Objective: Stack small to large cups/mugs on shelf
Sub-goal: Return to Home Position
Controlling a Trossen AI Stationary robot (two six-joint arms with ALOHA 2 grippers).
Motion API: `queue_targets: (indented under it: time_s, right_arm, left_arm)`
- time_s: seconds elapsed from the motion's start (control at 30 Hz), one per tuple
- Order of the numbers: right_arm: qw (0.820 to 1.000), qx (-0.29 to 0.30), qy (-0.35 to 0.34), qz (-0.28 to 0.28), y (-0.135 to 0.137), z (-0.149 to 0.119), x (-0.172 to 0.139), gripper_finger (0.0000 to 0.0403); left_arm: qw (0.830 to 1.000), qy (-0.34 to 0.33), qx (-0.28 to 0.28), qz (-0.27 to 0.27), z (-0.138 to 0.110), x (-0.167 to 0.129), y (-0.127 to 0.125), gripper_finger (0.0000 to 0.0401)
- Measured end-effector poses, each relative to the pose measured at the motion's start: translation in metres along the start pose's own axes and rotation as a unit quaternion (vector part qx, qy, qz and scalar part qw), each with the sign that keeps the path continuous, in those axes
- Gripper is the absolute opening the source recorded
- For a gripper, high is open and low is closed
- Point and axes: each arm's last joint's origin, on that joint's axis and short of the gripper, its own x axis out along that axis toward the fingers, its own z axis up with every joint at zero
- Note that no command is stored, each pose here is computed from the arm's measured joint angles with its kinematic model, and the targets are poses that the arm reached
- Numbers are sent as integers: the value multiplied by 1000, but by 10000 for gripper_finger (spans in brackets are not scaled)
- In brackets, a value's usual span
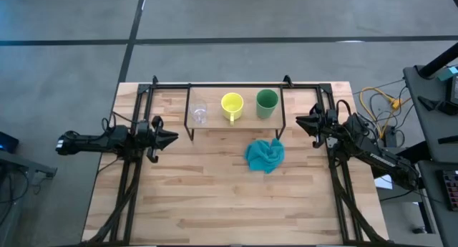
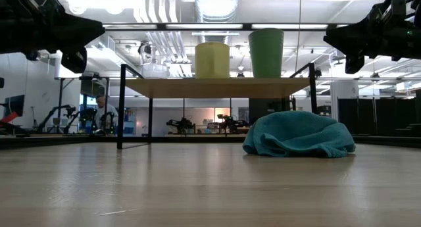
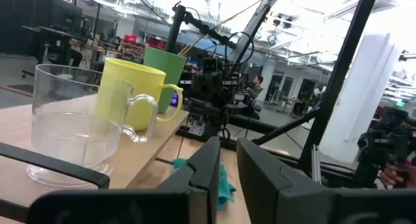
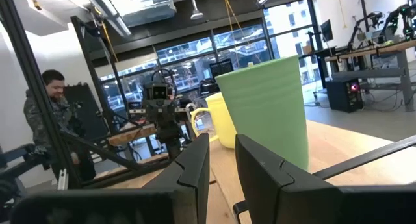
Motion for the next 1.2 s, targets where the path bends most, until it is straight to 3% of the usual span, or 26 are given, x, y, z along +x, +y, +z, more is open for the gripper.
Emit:
queue_targets:
  time_s: [1.2]
  right_arm:
    - [1000, 0, 0, 0, 0, 0, 0, 70]
  left_arm:
    - [1000, 30, 5, 5, -12, 1, 3, 40]
